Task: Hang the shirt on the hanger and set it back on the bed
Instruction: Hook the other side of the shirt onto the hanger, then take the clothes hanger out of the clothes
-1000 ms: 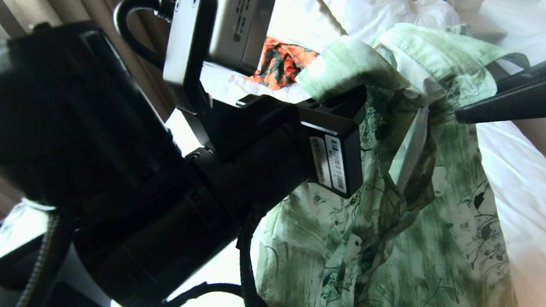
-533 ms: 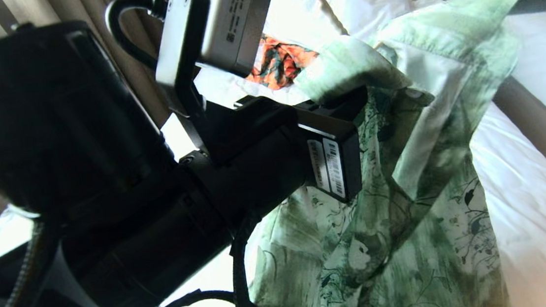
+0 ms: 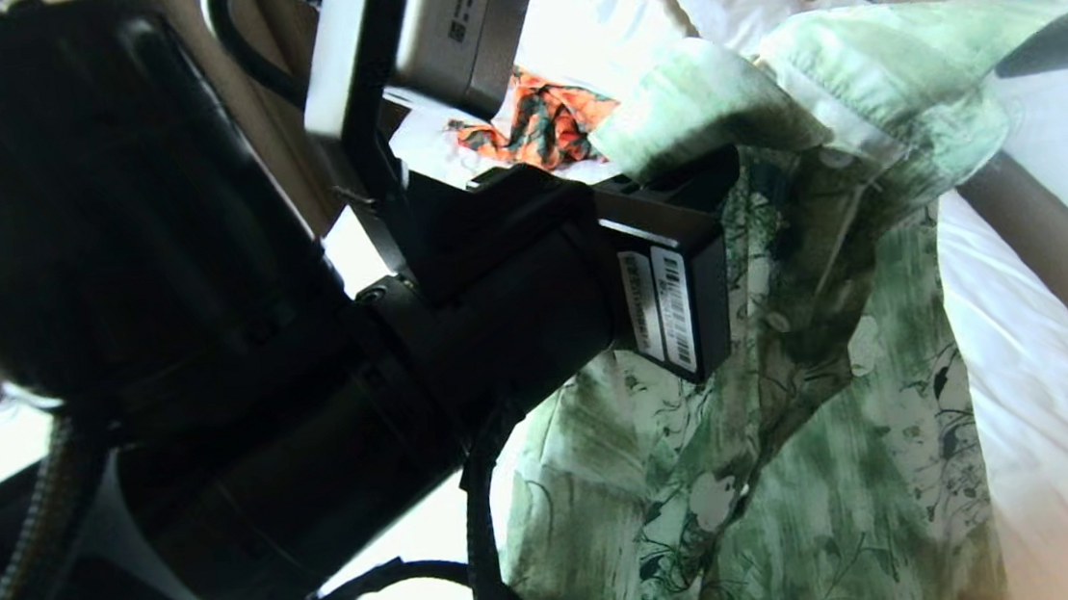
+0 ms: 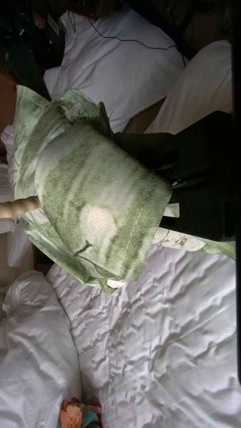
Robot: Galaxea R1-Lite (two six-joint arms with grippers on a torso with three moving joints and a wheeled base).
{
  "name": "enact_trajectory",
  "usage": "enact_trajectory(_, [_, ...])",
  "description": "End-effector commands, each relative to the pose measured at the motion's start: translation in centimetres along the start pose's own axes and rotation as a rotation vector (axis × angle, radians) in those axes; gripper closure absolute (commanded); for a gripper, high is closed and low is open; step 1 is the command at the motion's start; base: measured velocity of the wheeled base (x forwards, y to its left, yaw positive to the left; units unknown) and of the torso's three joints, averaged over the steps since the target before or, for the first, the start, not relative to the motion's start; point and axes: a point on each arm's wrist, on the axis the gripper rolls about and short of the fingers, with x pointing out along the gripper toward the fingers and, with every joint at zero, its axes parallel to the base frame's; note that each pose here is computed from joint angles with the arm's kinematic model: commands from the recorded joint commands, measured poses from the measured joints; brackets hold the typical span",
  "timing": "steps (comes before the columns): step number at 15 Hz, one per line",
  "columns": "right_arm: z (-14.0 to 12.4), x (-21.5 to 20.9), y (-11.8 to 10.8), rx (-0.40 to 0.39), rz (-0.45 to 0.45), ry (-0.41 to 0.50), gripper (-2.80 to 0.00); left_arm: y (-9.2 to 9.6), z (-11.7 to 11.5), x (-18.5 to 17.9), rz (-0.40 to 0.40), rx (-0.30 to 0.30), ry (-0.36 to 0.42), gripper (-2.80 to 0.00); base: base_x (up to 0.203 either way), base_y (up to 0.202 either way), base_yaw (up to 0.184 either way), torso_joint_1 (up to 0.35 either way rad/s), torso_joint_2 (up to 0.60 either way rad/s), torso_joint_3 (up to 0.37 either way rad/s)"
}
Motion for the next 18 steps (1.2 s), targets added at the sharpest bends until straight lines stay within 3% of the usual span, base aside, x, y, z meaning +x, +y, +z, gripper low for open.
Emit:
enact_trajectory(1, [-0.5, 0.6, 0.5, 0.012, 0.035, 0.052, -2.80, -0.1, 0.2, 0.1, -0.001, -0.002, -0.011, 0.00, 0.000, 0.000, 0.000, 0.000, 0.00, 0.000])
enact_trajectory(6, [-2.3, 0.1, 1.7, 0.031, -0.078, 0.199, -2.80, -0.1, 0.5, 0.0, 0.000, -0.004, -0.016, 0.00, 0.000, 0.000, 0.000, 0.000, 0.00, 0.000])
enact_trajectory(9, [-1.5, -1.4, 2.4, -0.002, -0.086, 0.132, -2.80, -0.2, 0.0, 0.1, -0.005, -0.001, 0.001, 0.00, 0.000, 0.000, 0.000, 0.000, 0.00, 0.000])
enact_trajectory(10, [-1.4, -1.9, 2.5, -0.052, -0.115, 0.113, -2.80, -0.4, -0.1, 0.0, -0.015, 0.000, 0.019, 0.00, 0.000, 0.000, 0.000, 0.000, 0.00, 0.000])
enact_trajectory(11, [-1.4, -2.5, 2.7, -0.102, -0.149, 0.100, 0.00, -0.8, -0.1, -0.1, -0.030, 0.002, 0.044, 0.00, 0.000, 0.000, 0.000, 0.000, 0.00, 0.000])
enact_trajectory(15, [-1.2, -4.2, 3.3, -0.210, -0.199, 0.037, 0.00, -1.2, -0.3, 0.5, -0.047, -0.001, 0.058, 0.00, 0.000, 0.000, 0.000, 0.000, 0.00, 0.000])
enact_trajectory(18, [-1.0, -3.5, 3.0, -0.250, -0.231, 0.047, 0.00, -1.8, -1.1, 1.2, -0.074, 0.000, 0.077, 0.00, 0.000, 0.000, 0.000, 0.000, 0.00, 0.000])
